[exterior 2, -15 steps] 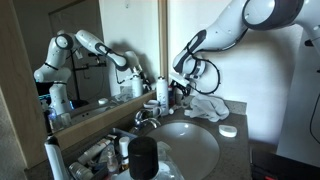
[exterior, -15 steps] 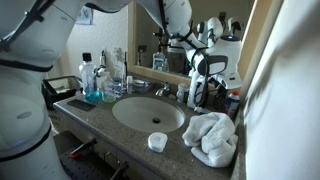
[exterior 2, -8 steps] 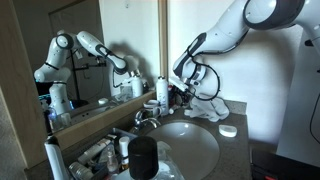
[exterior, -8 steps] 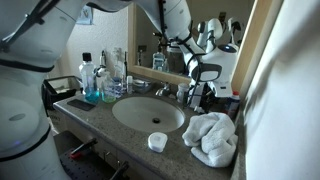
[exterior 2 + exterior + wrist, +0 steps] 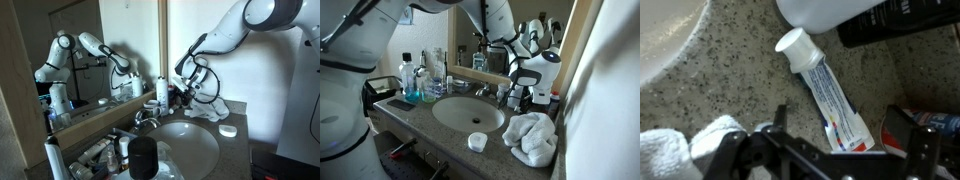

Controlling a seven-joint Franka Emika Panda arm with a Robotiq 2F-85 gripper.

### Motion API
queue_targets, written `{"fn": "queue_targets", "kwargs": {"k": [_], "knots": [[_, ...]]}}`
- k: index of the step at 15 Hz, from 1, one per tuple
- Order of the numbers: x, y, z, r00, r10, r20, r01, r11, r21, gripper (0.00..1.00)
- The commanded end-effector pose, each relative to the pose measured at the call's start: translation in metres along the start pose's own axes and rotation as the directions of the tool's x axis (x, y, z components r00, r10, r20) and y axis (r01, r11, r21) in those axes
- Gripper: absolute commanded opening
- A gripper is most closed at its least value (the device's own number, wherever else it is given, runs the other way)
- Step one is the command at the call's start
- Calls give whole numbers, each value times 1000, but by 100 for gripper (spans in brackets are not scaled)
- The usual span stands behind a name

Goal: Pick up the toothpaste from the right side of the counter and put it on the left side of the counter

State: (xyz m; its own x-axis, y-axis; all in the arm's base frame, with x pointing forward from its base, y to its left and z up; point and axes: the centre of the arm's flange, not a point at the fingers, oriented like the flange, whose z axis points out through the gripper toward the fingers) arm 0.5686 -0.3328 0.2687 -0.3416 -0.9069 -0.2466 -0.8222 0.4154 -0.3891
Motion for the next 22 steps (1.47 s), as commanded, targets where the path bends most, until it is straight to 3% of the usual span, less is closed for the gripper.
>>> {"fn": "queue_targets", "kwargs": {"k": [1,7,16,17,19,22], "knots": [[13,5,8,997,62,53,-62,998,-4,100],[18,6,24,986,131,106,-130,991,-18,100],[22,-13,39,978,150,143,-146,989,-35,100],[23,-15,40,978,151,143,-146,988,-43,75],[25,-18,42,977,153,151,-146,988,-58,66],[27,-21,43,975,155,158,-145,987,-74,42]]}}
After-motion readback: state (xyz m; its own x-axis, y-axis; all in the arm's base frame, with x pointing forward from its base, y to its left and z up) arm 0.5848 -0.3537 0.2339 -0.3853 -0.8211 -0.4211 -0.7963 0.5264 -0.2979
